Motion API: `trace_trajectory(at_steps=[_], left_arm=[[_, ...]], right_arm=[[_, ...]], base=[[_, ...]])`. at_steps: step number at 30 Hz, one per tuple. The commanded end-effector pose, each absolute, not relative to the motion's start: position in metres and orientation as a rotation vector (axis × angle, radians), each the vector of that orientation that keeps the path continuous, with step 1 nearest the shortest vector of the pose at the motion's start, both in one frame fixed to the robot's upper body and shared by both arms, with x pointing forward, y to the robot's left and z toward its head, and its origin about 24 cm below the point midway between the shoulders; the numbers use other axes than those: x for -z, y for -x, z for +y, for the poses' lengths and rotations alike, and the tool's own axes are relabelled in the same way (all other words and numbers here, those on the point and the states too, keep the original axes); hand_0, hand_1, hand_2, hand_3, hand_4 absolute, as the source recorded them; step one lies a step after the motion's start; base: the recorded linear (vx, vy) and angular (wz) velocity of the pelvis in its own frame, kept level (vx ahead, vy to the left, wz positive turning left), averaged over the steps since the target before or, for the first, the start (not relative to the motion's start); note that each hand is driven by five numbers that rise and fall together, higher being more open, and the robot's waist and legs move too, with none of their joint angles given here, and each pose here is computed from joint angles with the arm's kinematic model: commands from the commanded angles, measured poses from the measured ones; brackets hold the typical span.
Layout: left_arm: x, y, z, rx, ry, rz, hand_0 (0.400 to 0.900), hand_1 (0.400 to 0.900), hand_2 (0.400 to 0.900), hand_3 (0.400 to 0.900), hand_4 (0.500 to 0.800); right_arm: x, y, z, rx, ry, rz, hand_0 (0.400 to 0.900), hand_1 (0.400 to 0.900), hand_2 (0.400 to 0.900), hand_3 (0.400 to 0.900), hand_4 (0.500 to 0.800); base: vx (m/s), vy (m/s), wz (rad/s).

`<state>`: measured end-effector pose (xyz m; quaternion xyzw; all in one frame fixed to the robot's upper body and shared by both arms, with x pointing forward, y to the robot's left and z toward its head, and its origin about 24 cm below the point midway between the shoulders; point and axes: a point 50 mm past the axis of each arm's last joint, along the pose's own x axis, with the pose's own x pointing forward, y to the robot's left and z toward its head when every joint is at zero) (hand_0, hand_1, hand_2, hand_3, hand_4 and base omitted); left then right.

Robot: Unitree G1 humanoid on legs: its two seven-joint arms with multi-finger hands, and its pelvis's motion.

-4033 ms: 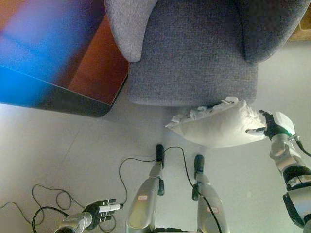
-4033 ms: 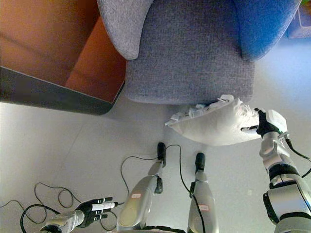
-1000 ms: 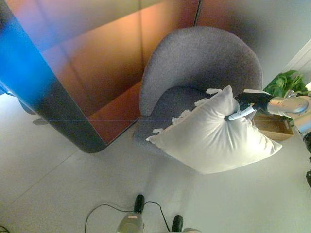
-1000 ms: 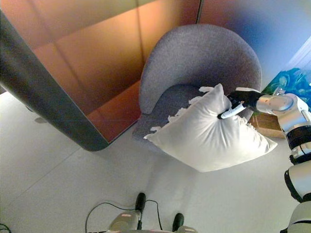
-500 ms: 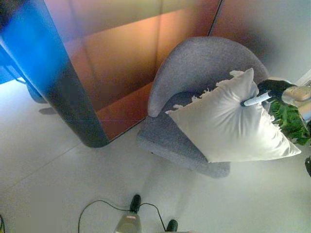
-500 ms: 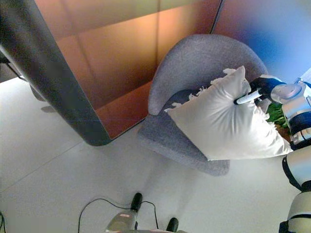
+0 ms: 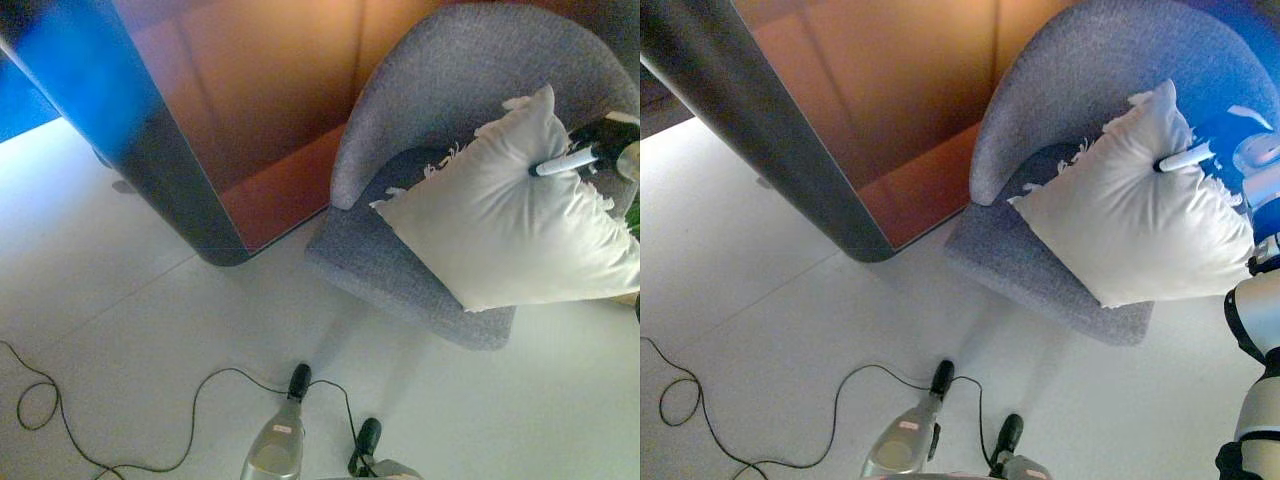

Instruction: Pick up the pillow and put it on the sofa.

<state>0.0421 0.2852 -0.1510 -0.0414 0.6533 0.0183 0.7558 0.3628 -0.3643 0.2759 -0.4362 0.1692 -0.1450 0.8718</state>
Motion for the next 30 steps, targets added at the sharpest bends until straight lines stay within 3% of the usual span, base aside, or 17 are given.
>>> trace_trajectory(at_steps=[1,18,23,30], left_arm=[[0.145,-0.03,0.302,-0.064,0.023,1.468,0.9,0.9,0.9,0.9,0.8],[0.144,-0.023,0.304,-0.041,0.029,1.467,0.9,0.9,0.9,0.9,0.8],[0.143,-0.016,0.307,-0.049,0.034,1.476,0.9,0.9,0.9,0.9,0.8],[0.145,-0.01,0.304,-0.094,0.07,1.458,0.9,0.9,0.9,0.9,0.8]], right_arm=[[-0.364,-0.346,-0.364,0.485,0.973,0.116,0.9,0.9,0.9,0.9,0.8],[-0.357,-0.322,-0.398,0.583,0.921,0.163,0.9,0.9,0.9,0.9,0.8],[-0.329,-0.312,-0.417,0.524,0.831,0.175,0.9,0.9,0.9,0.9,0.8],[-0.25,-0.297,-0.437,0.405,0.77,0.228,0.9,0.9,0.9,0.9,0.8]], base=[[-0.001,-0.03,0.04],[0.001,-0.002,-0.01],[0.009,-0.024,-0.11],[0.011,-0.008,-0.19]])
